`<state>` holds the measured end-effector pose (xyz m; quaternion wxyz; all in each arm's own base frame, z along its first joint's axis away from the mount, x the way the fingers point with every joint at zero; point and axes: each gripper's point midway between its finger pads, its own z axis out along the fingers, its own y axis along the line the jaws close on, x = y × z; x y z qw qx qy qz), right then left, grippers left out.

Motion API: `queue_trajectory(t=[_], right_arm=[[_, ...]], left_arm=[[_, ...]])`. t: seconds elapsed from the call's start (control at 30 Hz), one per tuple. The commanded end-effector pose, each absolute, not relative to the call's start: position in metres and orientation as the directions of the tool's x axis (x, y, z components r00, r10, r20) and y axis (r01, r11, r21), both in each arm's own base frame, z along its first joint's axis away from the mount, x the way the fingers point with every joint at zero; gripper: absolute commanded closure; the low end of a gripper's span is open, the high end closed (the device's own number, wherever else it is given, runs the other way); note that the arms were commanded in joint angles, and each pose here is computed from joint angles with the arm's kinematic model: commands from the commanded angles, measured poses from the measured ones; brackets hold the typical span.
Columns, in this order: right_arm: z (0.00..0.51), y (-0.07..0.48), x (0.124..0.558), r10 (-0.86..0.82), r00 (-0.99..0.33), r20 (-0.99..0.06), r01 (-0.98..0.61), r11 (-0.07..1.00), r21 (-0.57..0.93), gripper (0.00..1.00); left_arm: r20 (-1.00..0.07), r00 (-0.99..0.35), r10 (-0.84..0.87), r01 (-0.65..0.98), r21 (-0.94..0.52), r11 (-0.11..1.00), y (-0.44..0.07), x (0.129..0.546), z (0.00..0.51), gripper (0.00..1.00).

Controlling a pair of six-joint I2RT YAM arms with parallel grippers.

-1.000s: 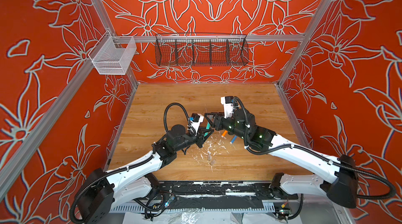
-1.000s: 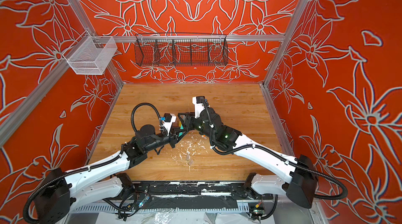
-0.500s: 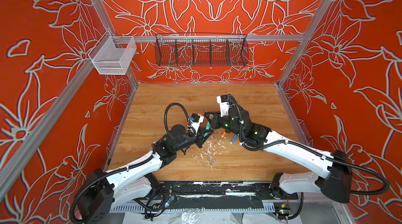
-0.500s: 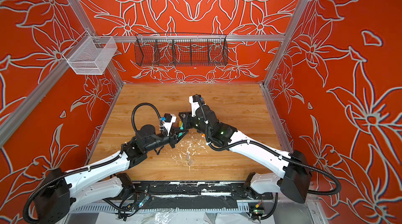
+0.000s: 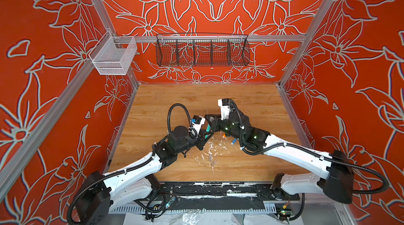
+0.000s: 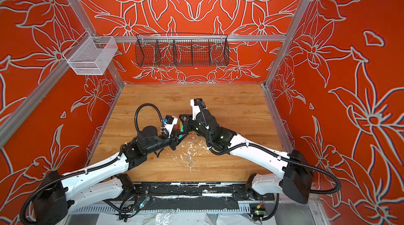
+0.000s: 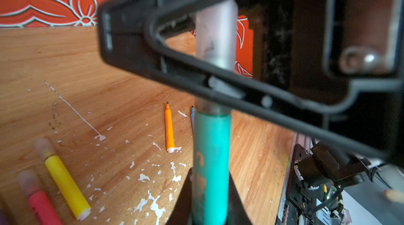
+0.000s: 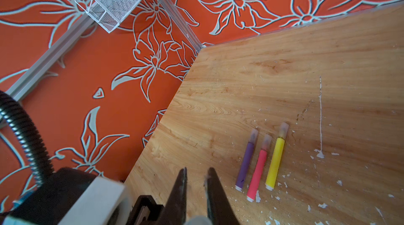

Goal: Insert the pens into the pen caps
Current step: 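Push the cap down over the green marker with the right gripper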

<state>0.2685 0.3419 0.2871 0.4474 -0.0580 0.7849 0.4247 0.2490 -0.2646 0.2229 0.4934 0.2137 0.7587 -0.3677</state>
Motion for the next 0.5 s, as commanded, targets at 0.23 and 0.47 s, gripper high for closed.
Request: queue_trajectory(t=[0.23, 0.47], right_arm=[[0.255, 0.373, 0.179, 0.054, -0.726, -0.685, -0.574, 0.499, 0.648, 1.0], [0.238, 0.383, 0.158, -0.003, -0.753, -0.658, -0.578, 0.481, 0.659, 1.0]], left_arm=[[-0.953, -0.077, -0.293, 0.595, -0.28, 0.753, -0.24, 0.3, 0.374, 1.0], [-0.943, -0.028, -0.332, 0.609, -0.28, 0.742, -0.241, 0.301, 0.397, 1.0]])
